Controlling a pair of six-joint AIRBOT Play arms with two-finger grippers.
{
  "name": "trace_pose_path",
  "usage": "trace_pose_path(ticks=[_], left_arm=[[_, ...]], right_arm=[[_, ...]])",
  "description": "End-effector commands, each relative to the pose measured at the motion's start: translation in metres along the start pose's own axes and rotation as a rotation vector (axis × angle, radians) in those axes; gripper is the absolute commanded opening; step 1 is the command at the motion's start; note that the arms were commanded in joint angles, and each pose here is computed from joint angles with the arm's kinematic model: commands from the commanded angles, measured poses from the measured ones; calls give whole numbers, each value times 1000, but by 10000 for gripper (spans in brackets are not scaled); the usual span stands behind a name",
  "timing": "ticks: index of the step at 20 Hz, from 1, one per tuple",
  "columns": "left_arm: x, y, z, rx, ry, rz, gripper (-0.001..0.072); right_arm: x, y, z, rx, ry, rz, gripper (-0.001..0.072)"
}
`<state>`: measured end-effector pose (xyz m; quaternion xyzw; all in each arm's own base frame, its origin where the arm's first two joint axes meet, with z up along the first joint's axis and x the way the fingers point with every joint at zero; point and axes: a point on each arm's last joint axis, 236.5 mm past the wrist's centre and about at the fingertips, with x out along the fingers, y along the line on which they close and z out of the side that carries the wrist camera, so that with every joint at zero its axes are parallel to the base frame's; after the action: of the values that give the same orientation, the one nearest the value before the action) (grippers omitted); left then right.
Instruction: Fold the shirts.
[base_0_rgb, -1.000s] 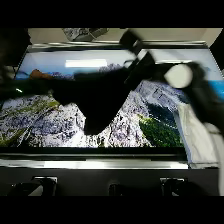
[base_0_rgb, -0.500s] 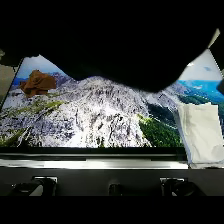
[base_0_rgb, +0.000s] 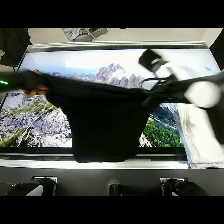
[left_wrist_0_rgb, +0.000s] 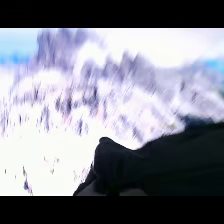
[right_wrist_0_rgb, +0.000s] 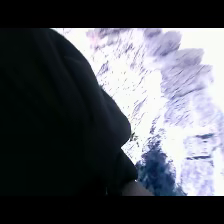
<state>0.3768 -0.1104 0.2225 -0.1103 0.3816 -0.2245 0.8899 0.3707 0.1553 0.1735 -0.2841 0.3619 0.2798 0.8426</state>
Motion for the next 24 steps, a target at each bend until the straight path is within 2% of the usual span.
trace_pose_path(ticks=[1, 4, 6, 8, 9, 10, 11, 13, 16, 18, 20, 24], left_arm=[[105, 68, -75, -160, 199, 40, 31], [170, 107, -95, -266, 259, 56, 31], [200, 116, -111, -333, 306, 32, 31], [218, 119, -125, -365, 343, 5, 32], [221, 120, -129, -353, 353, 0, 32], [221, 121, -130, -323, 356, -5, 32], [220, 120, -130, -291, 356, -14, 32], [213, 119, -130, -250, 373, -30, 32], [206, 125, -133, -250, 392, -38, 32], [203, 132, -132, -263, 388, -31, 32], [201, 137, -131, -272, 384, -26, 32], [200, 139, -131, -275, 382, -24, 32]], right_arm=[[117, -17, 17, 90, -103, -61, 45], [178, -31, 42, 301, -256, -95, 45], [208, -22, 31, 484, -236, -48, 45], [226, -5, 14, 585, -160, 12, 54], [227, 0, 9, 591, -133, 26, 163], [221, 3, 6, 570, -104, 38, 419], [210, 5, 8, 513, -81, 50, 551], [172, 3, 12, 399, -44, 93, 684], [103, -8, -11, 390, 8, 277, 693], [68, 8, -64, 461, 178, 466, 689], [49, 53, -114, 486, 365, 627, 696], [84, 172, -141, 696, 392, 680, 705]])
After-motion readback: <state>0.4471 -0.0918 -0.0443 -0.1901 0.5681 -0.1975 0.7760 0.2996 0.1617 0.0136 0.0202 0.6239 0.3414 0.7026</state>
